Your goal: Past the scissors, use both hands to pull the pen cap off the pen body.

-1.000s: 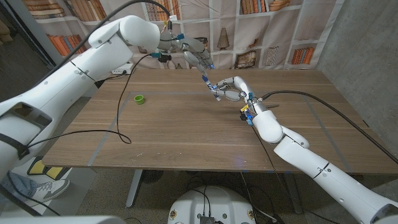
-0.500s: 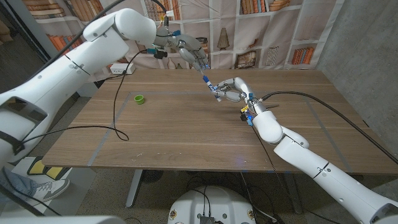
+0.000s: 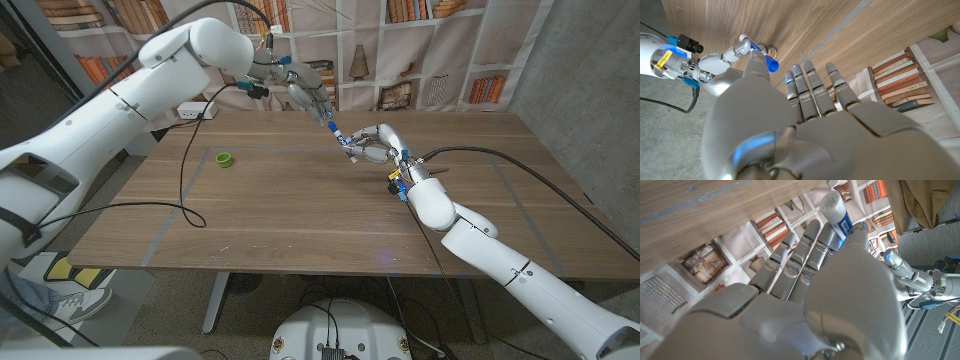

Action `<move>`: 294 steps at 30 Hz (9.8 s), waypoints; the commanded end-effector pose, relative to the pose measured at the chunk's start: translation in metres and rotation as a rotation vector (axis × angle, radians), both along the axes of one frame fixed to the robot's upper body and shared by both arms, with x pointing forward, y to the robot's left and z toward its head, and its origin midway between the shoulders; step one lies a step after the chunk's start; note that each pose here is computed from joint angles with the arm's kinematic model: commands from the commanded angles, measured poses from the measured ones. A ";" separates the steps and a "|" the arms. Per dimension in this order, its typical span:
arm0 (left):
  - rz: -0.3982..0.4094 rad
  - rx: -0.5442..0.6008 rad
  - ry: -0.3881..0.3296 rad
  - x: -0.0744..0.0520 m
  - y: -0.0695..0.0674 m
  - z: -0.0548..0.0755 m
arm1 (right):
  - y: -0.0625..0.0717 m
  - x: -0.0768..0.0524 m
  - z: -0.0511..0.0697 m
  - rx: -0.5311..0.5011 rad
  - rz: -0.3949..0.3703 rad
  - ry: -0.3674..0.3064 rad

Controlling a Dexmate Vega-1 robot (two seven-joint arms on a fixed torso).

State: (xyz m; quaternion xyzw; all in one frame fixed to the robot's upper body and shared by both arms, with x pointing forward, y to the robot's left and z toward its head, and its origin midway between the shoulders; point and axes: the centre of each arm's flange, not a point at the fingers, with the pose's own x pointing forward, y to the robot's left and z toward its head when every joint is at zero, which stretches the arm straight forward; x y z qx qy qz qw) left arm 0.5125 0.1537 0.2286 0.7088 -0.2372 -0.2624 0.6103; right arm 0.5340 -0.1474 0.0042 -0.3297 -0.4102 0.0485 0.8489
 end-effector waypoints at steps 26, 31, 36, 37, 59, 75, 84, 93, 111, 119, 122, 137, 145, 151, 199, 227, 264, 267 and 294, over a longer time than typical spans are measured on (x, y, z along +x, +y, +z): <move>-0.053 -0.060 0.040 0.014 -0.008 -0.023 | 0.002 0.002 -0.005 -0.019 0.009 0.016; -0.057 -0.067 0.047 0.016 -0.007 -0.024 | 0.001 0.001 -0.006 -0.021 0.008 0.020; -0.061 -0.066 0.051 0.016 -0.008 -0.025 | 0.000 0.000 -0.006 -0.022 0.007 0.016; -0.062 -0.065 0.053 0.016 -0.009 -0.025 | 0.000 0.000 -0.005 -0.019 0.005 0.016; -0.060 -0.053 0.058 0.018 -0.013 -0.028 | -0.003 0.001 -0.004 -0.017 0.002 0.016; -0.063 -0.071 0.064 0.025 -0.019 -0.027 | -0.002 0.006 -0.005 -0.019 0.001 0.027; -0.066 -0.068 0.067 0.027 -0.024 -0.029 | -0.005 0.007 -0.008 -0.014 0.003 0.035; -0.071 -0.064 0.066 0.026 -0.026 -0.030 | -0.006 0.007 -0.009 -0.012 -0.001 0.038; -0.066 -0.083 0.075 0.034 -0.031 -0.032 | -0.007 0.012 -0.009 -0.006 -0.011 0.042; -0.060 -0.118 0.082 0.037 -0.033 -0.032 | -0.010 0.013 -0.010 -0.006 -0.017 0.049; -0.055 -0.130 0.083 0.039 -0.034 -0.033 | -0.011 0.013 -0.011 -0.006 -0.019 0.051; -0.053 -0.257 0.081 0.045 -0.046 -0.038 | -0.023 0.007 -0.014 0.009 -0.036 0.045; -0.044 -0.292 0.057 0.044 -0.047 -0.035 | -0.028 0.002 -0.015 0.030 -0.038 0.031; -0.043 -0.320 0.068 0.048 -0.041 -0.036 | -0.033 -0.003 -0.014 0.054 -0.015 0.023; -0.113 -0.600 0.069 0.046 0.019 -0.043 | -0.048 -0.050 0.011 0.017 -0.007 -0.064; -0.341 -1.126 0.054 0.061 0.049 -0.144 | 0.011 -0.088 0.061 -0.290 -0.876 -0.385; -0.387 -1.114 0.162 0.059 0.031 -0.149 | 0.049 -0.082 0.052 -0.685 -0.792 -0.473; -0.390 -1.105 0.164 0.057 0.031 -0.149 | 0.051 -0.078 0.052 -0.687 -0.791 -0.475; -0.378 -1.090 0.196 0.064 0.036 -0.151 | 0.035 -0.082 0.050 -0.643 -0.684 -0.418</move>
